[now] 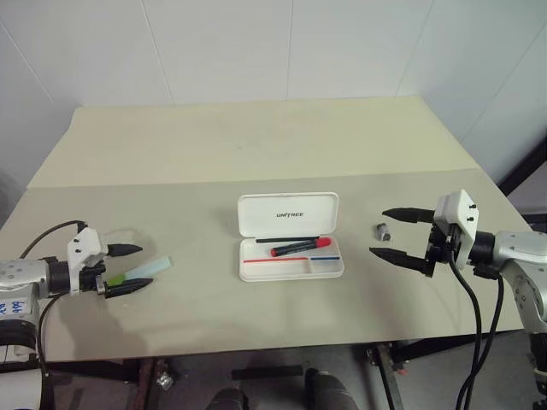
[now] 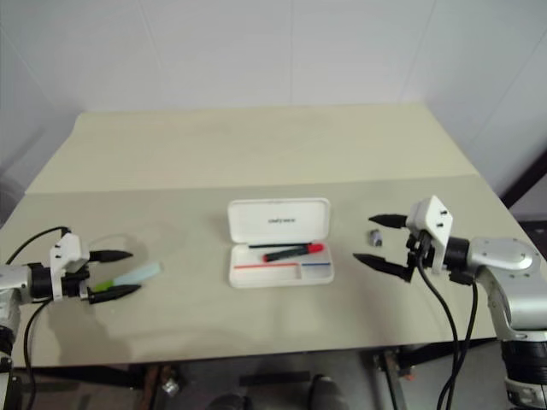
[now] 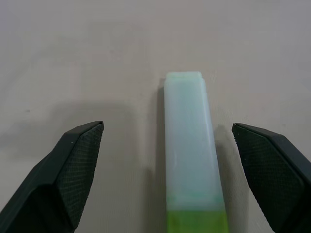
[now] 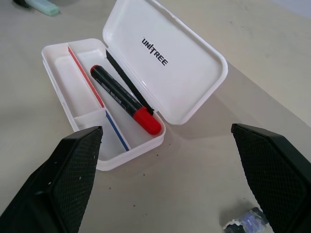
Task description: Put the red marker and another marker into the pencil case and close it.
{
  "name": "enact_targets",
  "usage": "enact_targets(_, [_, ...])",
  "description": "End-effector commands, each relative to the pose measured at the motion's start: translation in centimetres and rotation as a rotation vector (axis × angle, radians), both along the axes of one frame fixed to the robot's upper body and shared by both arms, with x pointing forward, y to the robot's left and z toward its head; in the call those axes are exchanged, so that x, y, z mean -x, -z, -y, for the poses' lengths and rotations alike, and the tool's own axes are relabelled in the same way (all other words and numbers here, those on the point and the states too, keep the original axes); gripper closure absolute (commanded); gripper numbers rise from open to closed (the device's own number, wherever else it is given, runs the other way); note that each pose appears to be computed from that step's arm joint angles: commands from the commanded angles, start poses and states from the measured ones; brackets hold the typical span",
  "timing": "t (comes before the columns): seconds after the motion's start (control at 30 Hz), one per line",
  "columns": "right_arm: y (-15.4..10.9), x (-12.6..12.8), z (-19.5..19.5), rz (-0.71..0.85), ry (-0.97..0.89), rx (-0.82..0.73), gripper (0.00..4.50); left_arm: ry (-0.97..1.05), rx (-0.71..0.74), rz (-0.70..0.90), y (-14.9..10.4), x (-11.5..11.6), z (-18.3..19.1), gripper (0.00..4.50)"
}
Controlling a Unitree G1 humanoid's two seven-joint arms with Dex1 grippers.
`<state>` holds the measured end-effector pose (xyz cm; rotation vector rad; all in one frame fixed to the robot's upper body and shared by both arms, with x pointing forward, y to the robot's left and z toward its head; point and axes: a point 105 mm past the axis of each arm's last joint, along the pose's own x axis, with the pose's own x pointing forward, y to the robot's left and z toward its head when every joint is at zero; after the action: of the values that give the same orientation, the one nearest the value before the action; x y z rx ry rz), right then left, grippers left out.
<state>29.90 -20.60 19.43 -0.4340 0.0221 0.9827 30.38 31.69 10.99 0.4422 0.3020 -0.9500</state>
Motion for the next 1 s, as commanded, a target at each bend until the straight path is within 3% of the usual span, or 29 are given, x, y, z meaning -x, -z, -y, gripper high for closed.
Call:
enact_targets(0.03, [-1.9, 0.7, 0.4, 0.061, 0.015, 0.008, 0.01, 0.021, -0.018, -0.023, 0.6, 0.3, 0.0, 0.00])
enact_targets(0.17, [-2.0, 1.0, 0.5, 0.064, 0.032, 0.008, 0.01, 0.017, -0.018, -0.034, 1.4, 0.6, -0.1, 0.00])
enact_targets(0.23, [-2.0, 1.0, 0.5, 0.066, 0.041, 0.008, 0.00, 0.004, -0.008, -0.034, 1.7, 0.7, -0.2, 0.39])
enact_targets(0.57, [-2.0, 0.8, 0.4, 0.071, 0.045, 0.010, 0.00, -0.015, 0.014, -0.021, 1.8, 0.8, -0.2, 3.41])
enact_targets(0.73, [-1.8, 0.5, 0.2, 0.067, 0.032, 0.016, 0.00, -0.016, 0.026, 0.008, 1.4, 0.4, 0.1, 3.41])
enact_targets(1.0, [-1.0, -0.3, -0.2, 0.053, 0.001, 0.015, 0.00, 0.111, 0.046, 0.144, -2.4, -0.3, 3.0, 3.41])
